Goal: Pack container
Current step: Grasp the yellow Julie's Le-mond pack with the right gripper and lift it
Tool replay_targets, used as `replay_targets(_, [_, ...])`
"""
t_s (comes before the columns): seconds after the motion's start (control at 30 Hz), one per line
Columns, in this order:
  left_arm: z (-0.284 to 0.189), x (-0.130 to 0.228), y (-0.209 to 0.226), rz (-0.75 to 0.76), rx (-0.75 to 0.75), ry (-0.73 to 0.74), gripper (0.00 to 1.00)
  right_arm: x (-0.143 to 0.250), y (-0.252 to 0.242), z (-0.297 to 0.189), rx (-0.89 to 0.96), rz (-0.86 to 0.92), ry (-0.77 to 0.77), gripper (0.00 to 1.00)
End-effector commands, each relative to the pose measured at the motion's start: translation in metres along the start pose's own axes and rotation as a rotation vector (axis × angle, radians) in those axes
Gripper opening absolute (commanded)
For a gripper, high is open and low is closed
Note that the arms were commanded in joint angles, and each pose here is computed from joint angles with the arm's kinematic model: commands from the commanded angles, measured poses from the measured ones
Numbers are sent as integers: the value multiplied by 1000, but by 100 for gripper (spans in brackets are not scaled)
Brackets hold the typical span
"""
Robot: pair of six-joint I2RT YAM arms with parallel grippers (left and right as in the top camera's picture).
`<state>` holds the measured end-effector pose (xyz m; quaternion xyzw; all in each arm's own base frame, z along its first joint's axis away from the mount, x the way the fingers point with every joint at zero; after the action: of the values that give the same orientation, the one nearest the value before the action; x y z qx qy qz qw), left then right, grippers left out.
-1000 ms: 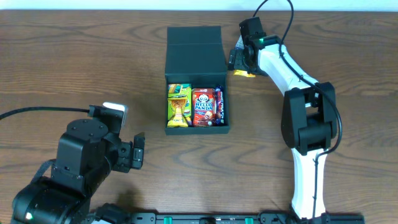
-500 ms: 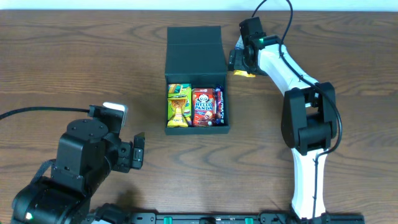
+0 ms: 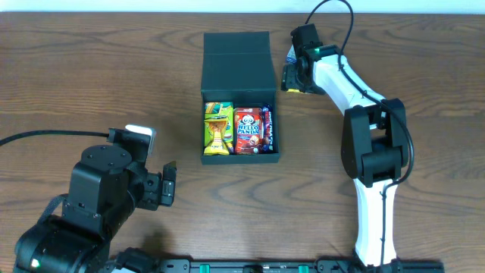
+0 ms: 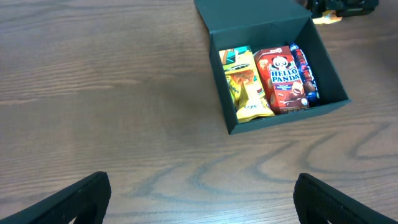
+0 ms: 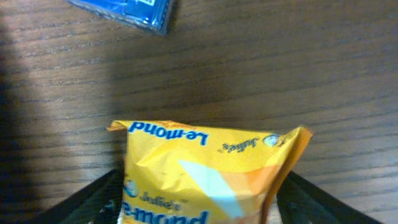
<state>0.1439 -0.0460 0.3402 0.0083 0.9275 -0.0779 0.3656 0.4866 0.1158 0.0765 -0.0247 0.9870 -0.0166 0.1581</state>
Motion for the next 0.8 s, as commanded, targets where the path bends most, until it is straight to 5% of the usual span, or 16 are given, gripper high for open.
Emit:
replay_targets(0.0, [1,1,1,-5,-12,2,95,4,-2,12,5,0,27,68])
replay_targets(0.3, [1,1,1,-5,-12,2,95,3,-2,10,4,0,26,48])
replay_targets(0.77, [1,1,1,-5,-12,2,95,-27,-1,-36,-3,4,-13,39])
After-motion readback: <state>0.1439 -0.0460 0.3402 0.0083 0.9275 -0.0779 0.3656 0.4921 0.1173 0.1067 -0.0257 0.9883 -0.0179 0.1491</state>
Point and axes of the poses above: each gripper's point midway between its finger pads, its own z axis out along the fingers, its own y axis along the line the jaws close on, x = y × z, the point moved 8 cm from there along -z, back along the fingers, and after that the axes turned 11 degrees about -z, right-handed, at the moved point
